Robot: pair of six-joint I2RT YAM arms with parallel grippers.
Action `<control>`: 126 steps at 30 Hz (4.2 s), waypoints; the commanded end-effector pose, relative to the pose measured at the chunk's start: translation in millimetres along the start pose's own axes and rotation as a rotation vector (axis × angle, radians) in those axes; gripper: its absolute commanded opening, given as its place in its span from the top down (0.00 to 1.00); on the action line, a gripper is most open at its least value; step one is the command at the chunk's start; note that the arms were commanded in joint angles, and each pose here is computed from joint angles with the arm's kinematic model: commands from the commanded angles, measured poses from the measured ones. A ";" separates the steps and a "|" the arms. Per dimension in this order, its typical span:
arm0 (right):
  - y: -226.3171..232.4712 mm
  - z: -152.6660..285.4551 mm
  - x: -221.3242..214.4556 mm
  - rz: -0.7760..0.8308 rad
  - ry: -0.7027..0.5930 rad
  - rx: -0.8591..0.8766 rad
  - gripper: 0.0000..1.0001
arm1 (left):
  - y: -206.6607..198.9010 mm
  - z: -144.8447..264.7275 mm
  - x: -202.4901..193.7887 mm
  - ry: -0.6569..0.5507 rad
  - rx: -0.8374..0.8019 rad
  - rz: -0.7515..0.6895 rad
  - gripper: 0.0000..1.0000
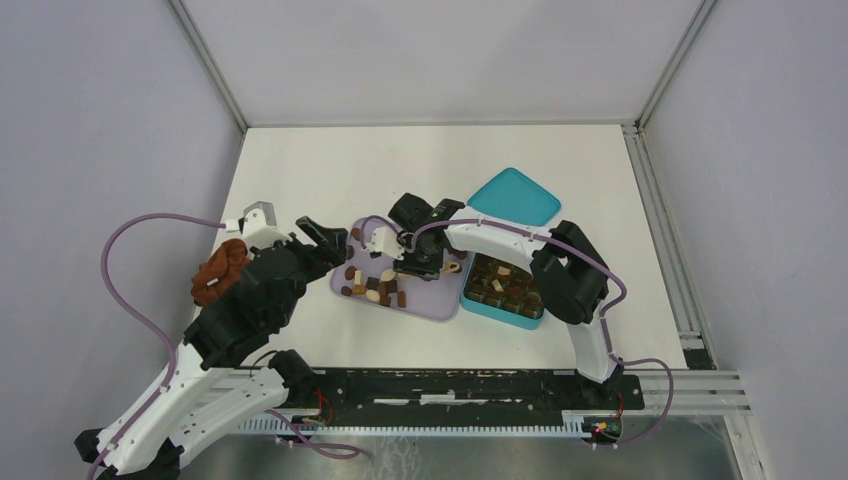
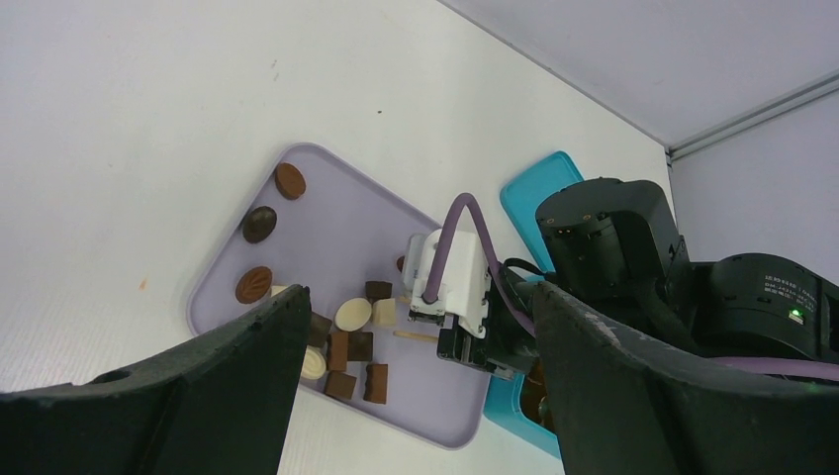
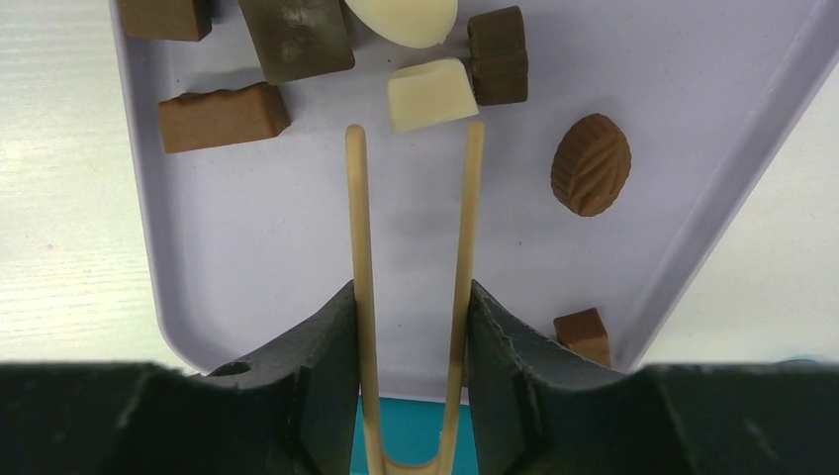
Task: Pack the chocolate
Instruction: Pick up the fake chocolate from the plate, then place the fake chocolate in the packing box.
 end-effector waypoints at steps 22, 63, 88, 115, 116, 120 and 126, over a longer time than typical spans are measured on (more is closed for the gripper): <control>-13.5 -12.3 5.1 0.010 0.037 -0.002 0.55 | -13.8 2.4 11.3 -0.038 -0.046 0.062 0.13; -15.7 57.5 33.9 0.035 -0.179 -0.053 0.93 | -21.7 9.7 20.0 -0.050 -0.092 0.099 0.13; 84.1 146.3 -194.0 -0.217 -0.005 -0.154 0.92 | -56.3 -25.5 -18.4 0.093 -0.147 0.030 0.13; 116.4 127.7 -245.4 -0.285 0.152 -0.069 0.62 | -56.7 -30.2 -27.1 0.117 -0.152 0.033 0.13; 116.3 127.8 -245.4 -0.286 0.153 -0.068 0.61 | -56.8 -30.6 -26.9 0.116 -0.151 0.032 0.13; 115.8 128.3 -244.9 -0.285 0.152 -0.070 0.58 | -57.6 -32.2 -28.2 0.121 -0.146 0.020 0.13; 116.2 128.0 -244.1 -0.290 0.147 -0.066 0.54 | -58.7 -32.9 -27.7 0.120 -0.146 0.016 0.13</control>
Point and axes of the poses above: each gripper's point midway between its finger pads, its own z axis back along the fingers, its own y axis along the line the jaws close on, x = y × z, the point moved 4 cm from there along z, back along the fingers, and after that the axes turned 13 degrees about z, right-handed, at the moved point
